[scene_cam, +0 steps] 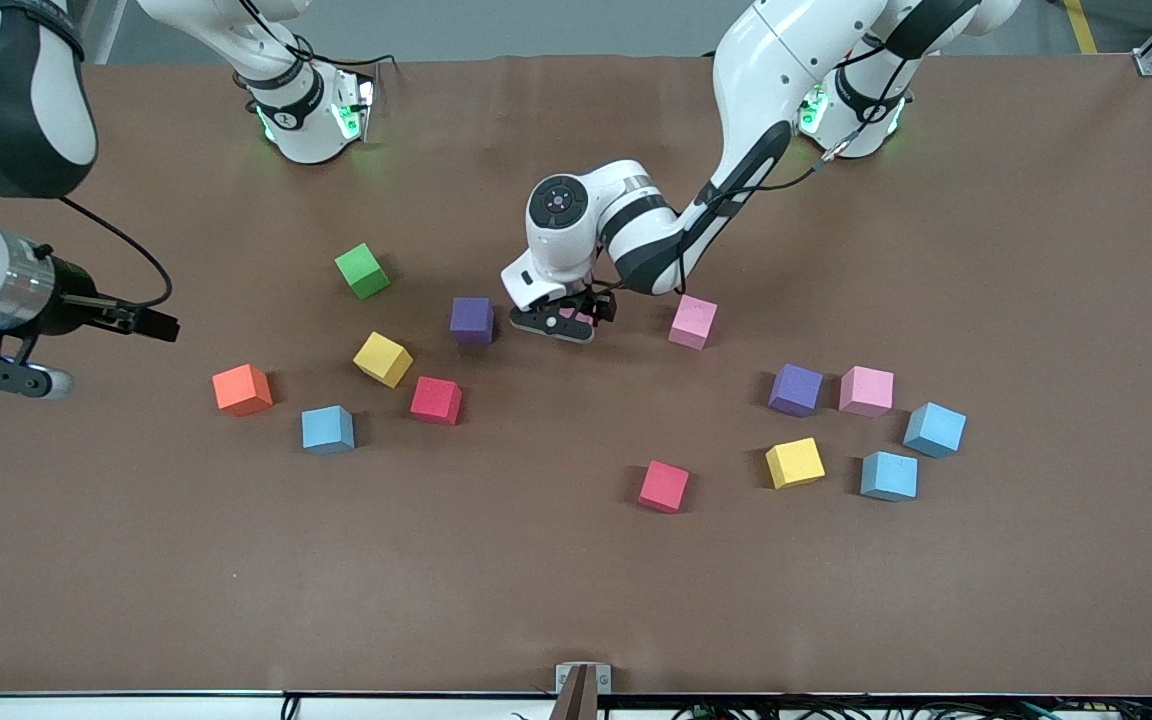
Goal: Arrange 11 blocks into digit 3
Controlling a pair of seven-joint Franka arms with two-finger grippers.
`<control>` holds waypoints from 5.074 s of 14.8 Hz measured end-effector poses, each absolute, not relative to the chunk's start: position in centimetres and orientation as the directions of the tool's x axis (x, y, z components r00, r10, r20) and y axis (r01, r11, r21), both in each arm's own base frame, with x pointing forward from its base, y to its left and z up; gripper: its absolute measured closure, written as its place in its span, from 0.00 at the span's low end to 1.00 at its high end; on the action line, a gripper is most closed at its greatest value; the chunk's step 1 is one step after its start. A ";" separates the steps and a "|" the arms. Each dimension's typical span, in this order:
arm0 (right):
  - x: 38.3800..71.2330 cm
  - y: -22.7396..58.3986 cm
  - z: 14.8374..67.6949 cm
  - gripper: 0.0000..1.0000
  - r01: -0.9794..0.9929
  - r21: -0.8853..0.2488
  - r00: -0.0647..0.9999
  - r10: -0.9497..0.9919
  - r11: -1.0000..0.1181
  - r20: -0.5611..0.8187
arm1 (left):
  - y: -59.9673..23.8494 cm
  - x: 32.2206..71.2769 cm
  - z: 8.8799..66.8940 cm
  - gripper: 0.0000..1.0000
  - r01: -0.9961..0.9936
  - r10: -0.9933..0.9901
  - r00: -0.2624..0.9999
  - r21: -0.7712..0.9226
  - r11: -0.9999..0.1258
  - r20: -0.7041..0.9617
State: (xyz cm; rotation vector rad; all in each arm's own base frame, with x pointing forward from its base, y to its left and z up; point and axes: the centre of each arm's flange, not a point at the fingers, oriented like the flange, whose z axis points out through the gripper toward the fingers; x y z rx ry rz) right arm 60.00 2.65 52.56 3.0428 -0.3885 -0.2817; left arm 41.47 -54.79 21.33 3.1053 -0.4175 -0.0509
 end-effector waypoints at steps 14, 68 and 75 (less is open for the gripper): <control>59.4 9.8 46.9 0.00 -0.680 0.107 0.711 -0.688 -0.725 -0.146 | -54.4 40.0 20.1 0.42 0.019 0.018 0.999 0.022 -1.000 -0.049; 51.3 25.6 31.9 0.00 -0.987 0.109 0.114 -0.991 -0.122 -0.076 | -34.8 41.7 20.7 0.42 -0.228 -0.229 0.973 -0.018 -0.973 0.036; 49.2 30.2 26.9 0.00 -0.993 0.083 0.073 -0.995 -0.078 -0.063 | -37.1 41.1 22.5 0.42 0.198 0.200 0.978 0.036 -0.980 0.060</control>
